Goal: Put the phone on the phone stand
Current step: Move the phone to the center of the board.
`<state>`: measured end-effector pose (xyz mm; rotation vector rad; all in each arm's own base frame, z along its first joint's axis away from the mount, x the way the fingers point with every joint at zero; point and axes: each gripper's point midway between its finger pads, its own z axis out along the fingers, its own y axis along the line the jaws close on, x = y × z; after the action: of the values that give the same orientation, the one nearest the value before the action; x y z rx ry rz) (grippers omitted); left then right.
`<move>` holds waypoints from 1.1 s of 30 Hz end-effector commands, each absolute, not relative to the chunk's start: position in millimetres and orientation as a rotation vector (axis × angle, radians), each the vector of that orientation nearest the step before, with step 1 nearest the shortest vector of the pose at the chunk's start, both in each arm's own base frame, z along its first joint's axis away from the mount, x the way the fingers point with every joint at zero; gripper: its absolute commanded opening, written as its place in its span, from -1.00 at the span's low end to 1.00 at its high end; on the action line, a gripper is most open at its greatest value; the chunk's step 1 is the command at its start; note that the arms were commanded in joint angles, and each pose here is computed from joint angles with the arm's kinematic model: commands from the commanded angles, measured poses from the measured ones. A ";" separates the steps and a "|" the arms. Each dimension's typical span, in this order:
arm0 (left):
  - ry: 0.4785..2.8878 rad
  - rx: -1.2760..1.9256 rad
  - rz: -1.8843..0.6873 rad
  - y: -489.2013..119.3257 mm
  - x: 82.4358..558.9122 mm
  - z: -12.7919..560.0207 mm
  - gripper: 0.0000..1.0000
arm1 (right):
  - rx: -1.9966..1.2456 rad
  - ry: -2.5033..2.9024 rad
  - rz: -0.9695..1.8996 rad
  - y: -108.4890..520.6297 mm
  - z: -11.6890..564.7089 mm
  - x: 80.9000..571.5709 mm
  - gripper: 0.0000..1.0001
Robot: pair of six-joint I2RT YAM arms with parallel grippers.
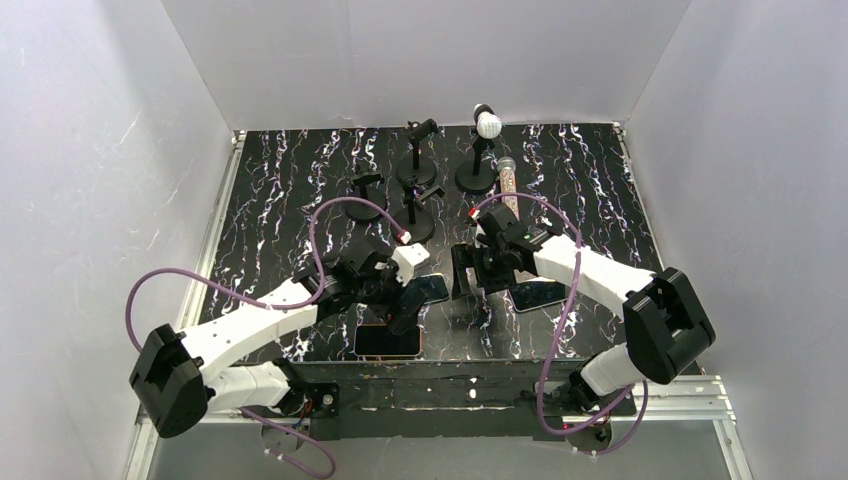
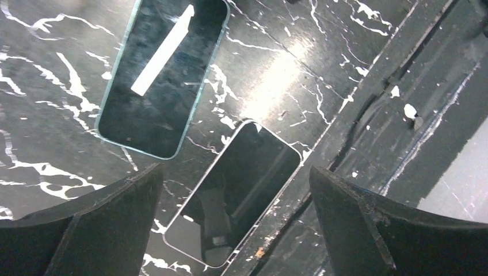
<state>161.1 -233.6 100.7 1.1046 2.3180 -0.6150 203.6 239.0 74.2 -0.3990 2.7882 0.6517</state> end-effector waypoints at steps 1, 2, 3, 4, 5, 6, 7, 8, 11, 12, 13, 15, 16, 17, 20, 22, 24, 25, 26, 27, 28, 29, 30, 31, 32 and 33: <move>2.118 1.030 -0.525 -232.7 188.6 150.8 0.99 | -0.490 2.757 0.690 239.5 78.3 197.6 0.90; 2.090 0.987 -0.483 -228.4 195.9 161.9 0.99 | -0.511 2.755 0.700 241.5 77.9 196.4 0.89; 2.063 0.944 -0.441 -223.2 203.2 174.3 0.99 | -0.523 2.754 0.710 243.8 78.0 195.7 0.89; 2.042 0.907 -0.408 -218.6 208.5 186.3 0.99 | -0.539 2.754 0.722 247.1 79.1 194.1 0.89; 2.019 0.869 -0.389 -214.6 212.2 199.4 0.99 | -0.552 2.755 0.733 250.3 80.0 192.5 0.89; 1.997 0.834 -0.375 -210.9 214.9 212.3 0.99 | -0.571 2.753 0.744 254.6 81.4 190.2 0.89; 1.966 0.798 -0.365 -206.6 217.3 227.0 0.99 | -0.590 2.750 0.750 258.9 82.5 188.2 0.89; 1.938 0.765 -0.353 -202.7 219.8 240.3 0.99 | -0.617 2.745 0.756 264.5 83.4 185.4 0.89; 1.855 0.674 -0.395 -198.2 219.1 281.6 0.99 | -0.688 2.738 0.754 279.7 84.1 179.2 0.88; 1.825 0.649 -0.412 -196.9 218.3 296.1 0.99 | -0.716 2.734 0.755 285.8 85.0 176.9 0.89; 1.788 0.630 -0.433 -196.1 216.9 312.0 0.99 | -0.743 2.729 0.753 292.0 85.8 175.5 0.89; 1.710 0.608 -0.483 -196.6 212.4 342.3 0.99 | -0.802 2.711 0.770 307.3 89.1 171.6 0.88; 1.665 0.602 -0.513 -197.8 209.6 359.8 0.99 | -0.832 2.701 0.782 315.5 90.5 169.6 0.88; 1.624 0.599 -0.539 -198.7 206.5 374.2 0.99 | -0.868 2.696 0.788 324.5 89.6 167.7 0.88; 1.531 0.583 -0.614 -201.8 198.4 410.0 0.99 | -0.978 2.659 0.813 353.4 93.4 161.9 0.88; 1.479 0.583 -0.659 -204.7 192.9 428.7 0.99 | -1.048 2.630 0.815 374.6 96.8 160.1 0.85; 1.440 0.585 -0.694 -207.2 188.5 441.8 0.99 | -1.115 2.620 0.792 393.3 96.8 157.8 0.82; 1.422 0.586 -0.706 -207.7 186.4 446.7 0.99 | -1.151 2.613 0.773 401.7 96.6 156.6 0.82; 1.403 0.600 -0.730 -210.3 182.4 450.5 0.99 | -1.192 2.605 0.759 410.6 95.3 155.0 0.82; 1.390 0.606 -0.745 -211.7 180.0 452.8 0.99 | -1.232 2.597 0.745 419.0 93.6 152.7 0.82; 1.382 0.608 -0.750 -212.0 179.0 453.4 0.99 | -1.274 2.590 0.724 427.0 93.5 148.4 0.82; 1.377 0.605 -0.754 -211.5 178.3 453.9 0.99 | -1.306 2.585 0.697 434.0 91.3 147.1 0.82; 1.377 0.603 -0.758 -211.4 177.9 453.2 0.99 | -1.336 2.572 0.672 441.2 90.5 146.1 0.81; 1.375 0.601 -0.760 -211.0 177.2 452.4 0.99 | -1.366 2.563 0.647 448.4 89.0 144.5 0.80; 1.383 0.598 -0.761 -210.9 177.6 448.6 0.99 | -1.387 2.552 0.609 453.8 86.1 144.6 0.79; 1.387 0.598 -0.762 -210.6 177.0 446.3 0.99 | -1.406 2.539 0.595 461.1 85.1 142.7 0.76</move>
<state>184.9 -209.0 444.4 0.5913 1.4114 -0.7196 152.0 453.3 86.2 -1.2735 2.5689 0.7297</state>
